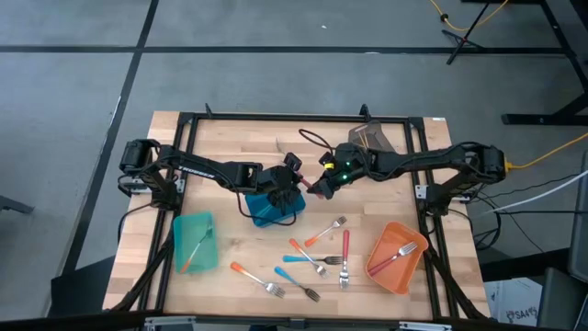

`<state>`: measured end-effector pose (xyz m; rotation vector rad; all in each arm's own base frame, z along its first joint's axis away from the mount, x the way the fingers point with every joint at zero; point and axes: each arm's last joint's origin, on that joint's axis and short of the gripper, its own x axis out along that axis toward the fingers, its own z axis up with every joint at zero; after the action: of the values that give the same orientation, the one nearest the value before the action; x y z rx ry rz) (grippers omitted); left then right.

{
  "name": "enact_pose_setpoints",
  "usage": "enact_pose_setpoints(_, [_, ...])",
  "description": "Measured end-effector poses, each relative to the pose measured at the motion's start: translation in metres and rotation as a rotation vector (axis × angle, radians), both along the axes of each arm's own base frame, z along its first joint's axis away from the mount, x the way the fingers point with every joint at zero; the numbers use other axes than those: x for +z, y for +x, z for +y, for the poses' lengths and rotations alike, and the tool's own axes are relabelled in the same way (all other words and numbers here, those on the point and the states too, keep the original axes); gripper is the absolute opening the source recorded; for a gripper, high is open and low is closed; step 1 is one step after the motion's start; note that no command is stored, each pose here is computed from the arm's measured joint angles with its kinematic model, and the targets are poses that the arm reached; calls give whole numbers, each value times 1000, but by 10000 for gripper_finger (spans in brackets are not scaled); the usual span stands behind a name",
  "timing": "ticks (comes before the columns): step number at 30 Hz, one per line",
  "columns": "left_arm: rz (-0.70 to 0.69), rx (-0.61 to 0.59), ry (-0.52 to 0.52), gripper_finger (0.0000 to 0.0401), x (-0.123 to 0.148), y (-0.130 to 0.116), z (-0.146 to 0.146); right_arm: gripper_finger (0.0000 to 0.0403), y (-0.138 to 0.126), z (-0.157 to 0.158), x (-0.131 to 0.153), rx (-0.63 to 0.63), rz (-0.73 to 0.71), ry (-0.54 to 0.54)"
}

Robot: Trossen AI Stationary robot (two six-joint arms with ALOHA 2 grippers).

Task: Sort silverware by color (type)
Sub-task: Put the top left pink fork into the orange bin

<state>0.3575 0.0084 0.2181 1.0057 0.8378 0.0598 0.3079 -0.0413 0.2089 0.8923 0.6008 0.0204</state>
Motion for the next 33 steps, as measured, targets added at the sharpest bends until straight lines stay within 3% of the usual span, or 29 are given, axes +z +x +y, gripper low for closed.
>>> enact_pose_setpoints(11, [14,-16,30,39,0,0,0,20,-1,-1,-2,-23,23,-7])
enact_pose_setpoints(21, [11,-10,35,39,1,0,0,13,-2,-1,-3,-31,34,-15])
enact_pose_setpoints(33, [36,-37,120,55,1,0,-12,11,-4,-1,-5,-60,84,-46])
